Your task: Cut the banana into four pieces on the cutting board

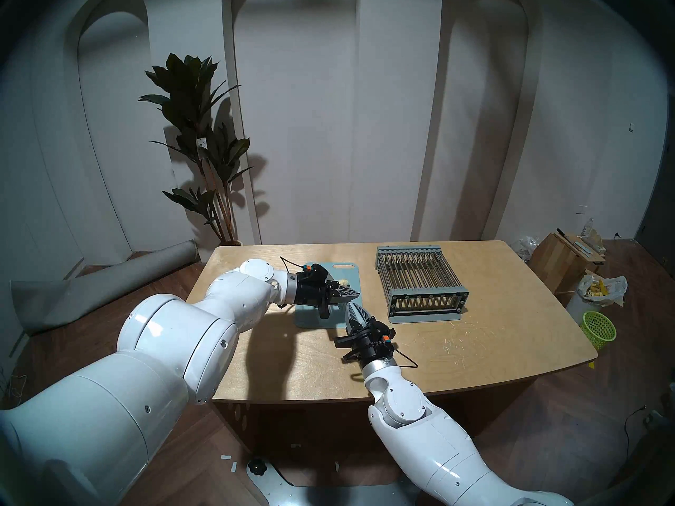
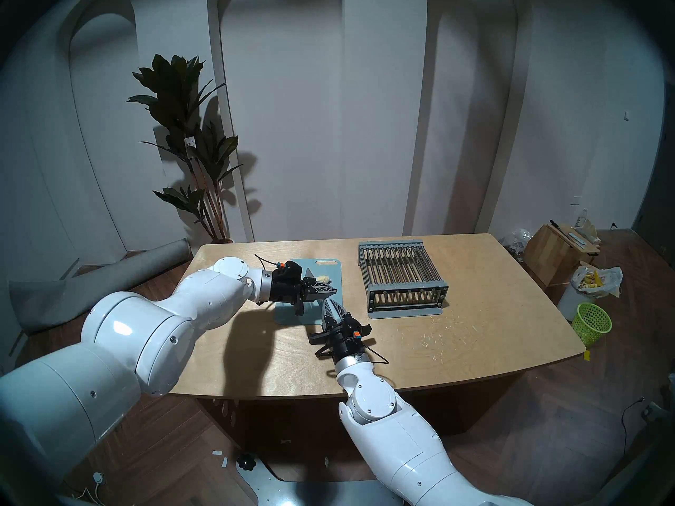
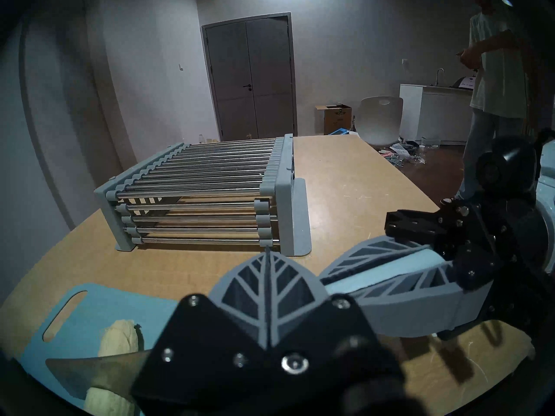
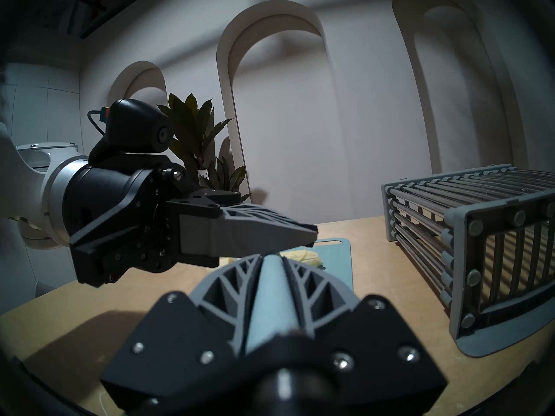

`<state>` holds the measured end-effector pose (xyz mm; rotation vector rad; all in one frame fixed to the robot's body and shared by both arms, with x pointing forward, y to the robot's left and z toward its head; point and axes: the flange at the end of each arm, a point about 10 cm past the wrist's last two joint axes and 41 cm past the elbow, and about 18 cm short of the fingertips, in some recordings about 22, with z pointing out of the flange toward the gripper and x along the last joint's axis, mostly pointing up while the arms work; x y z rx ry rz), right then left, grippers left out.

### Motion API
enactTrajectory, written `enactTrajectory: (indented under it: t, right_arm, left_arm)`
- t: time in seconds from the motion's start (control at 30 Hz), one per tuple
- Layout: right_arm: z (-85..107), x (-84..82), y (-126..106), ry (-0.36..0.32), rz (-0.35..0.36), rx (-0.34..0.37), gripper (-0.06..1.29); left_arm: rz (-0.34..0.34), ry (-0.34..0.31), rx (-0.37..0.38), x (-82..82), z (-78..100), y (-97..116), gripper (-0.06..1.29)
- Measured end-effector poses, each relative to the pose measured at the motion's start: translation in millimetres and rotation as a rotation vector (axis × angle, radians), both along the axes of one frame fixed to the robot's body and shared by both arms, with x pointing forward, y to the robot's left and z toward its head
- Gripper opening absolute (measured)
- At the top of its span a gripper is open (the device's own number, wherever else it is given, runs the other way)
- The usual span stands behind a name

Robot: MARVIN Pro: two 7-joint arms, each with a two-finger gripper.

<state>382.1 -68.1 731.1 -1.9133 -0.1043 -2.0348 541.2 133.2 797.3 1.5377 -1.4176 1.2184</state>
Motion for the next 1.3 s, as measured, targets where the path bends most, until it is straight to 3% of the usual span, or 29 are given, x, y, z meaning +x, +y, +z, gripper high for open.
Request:
enactTrajectory:
  t: [0.47, 0.67, 0.9, 1.3]
  right_arm:
    - [-7.3, -2.3, -1.9, 0.031, -0.002, -0.012, 0.25]
    - [-4.9, -0.1, -3.0, 0.029, -0.005, -0.013, 0.25]
    - [6.1, 7.9, -10.3, 0.004, -0.016, -0.019, 0.25]
    - [22.4, 18.6, -29.9, 0.053, -0.055, 0.015, 0.25]
  left_arm:
    - [0.023, -0.007, 0.001, -3.2, -9.4, 1.4, -0.02]
    - [0.088, 0.041, -0.058, -3.8, -13.4, 5.1, -0.02]
    - [0.237, 0.166, -0.205, -2.3, -17.2, 16.0, -0.03]
    - [0.440, 0.357, -0.559, 14.8, 4.5, 21.4, -0.03]
